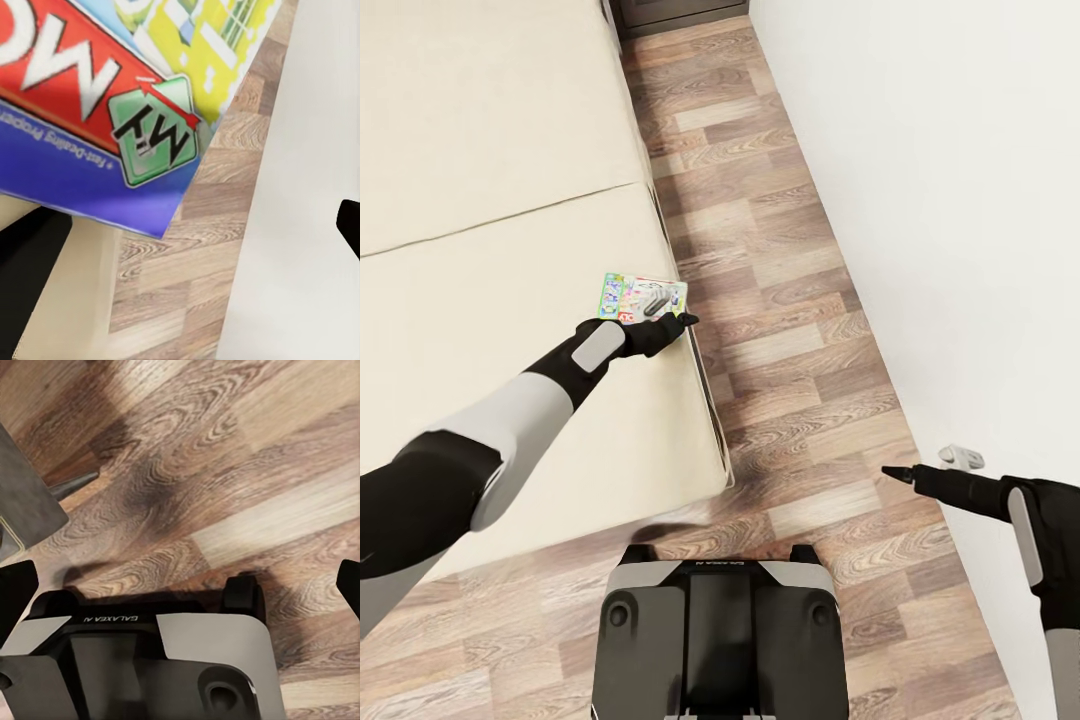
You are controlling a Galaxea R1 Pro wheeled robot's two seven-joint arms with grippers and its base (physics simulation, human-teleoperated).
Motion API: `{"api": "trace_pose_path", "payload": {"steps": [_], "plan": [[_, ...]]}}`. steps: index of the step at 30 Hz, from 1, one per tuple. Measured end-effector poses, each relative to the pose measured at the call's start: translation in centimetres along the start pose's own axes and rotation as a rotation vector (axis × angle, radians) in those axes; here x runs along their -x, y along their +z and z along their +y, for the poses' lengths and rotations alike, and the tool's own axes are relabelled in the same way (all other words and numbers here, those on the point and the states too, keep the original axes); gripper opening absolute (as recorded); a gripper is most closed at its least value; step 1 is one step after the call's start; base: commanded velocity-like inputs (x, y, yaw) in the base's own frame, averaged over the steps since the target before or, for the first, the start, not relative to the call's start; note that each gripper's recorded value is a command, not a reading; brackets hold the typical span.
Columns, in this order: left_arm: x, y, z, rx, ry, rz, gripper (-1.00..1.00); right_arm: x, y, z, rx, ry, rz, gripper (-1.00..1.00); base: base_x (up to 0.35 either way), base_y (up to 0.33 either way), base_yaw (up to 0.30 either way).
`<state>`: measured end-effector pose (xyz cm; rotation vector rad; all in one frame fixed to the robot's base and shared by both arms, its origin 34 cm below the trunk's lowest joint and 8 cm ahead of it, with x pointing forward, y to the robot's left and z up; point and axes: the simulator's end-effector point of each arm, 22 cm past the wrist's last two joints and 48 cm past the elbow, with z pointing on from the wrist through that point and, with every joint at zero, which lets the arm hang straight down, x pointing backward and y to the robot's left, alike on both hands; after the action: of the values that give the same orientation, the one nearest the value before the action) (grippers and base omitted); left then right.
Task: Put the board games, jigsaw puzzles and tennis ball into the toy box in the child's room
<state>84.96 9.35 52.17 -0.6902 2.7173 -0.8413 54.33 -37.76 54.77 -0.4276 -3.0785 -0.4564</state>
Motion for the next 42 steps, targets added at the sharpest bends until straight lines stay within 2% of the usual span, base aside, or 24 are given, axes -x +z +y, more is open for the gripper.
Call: {"api": "trace_pose_path", "payload": {"steps": [11,17,21,22,29,42], "plan": [[0.4,-0.8,-1.8,-0.065,0.032,-0.019,1.00,-0.3,0.2,0.2,0.004,0.003,0.004,1.00,0.000,0.000,0.000],[1.2,-2.7,-3.3,-0.136,0.052,-0.021,1.00,-0.4,0.2,0.3,0.004,0.002,0.004,1.00,0.000,0.000,0.000],[1.6,-5.2,-4.1,-0.212,0.024,-0.015,1.00,-0.5,0.4,0.4,0.005,0.003,0.006,1.00,0.000,0.000,0.000],[1.6,-5.2,-4.1,-0.212,0.024,-0.014,1.00,-0.5,0.4,0.4,0.005,0.003,0.007,1.00,0.000,0.000,0.000],[2.6,-8.5,-3.0,-0.261,-0.018,-0.031,1.00,-0.5,0.4,0.4,0.006,0.003,0.008,1.00,0.000,0.000,0.000],[1.0,-10.3,0.7,-0.211,-0.048,-0.020,1.00,-0.6,0.4,0.5,0.006,0.003,0.008,1.00,0.000,0.000,0.004]]}}
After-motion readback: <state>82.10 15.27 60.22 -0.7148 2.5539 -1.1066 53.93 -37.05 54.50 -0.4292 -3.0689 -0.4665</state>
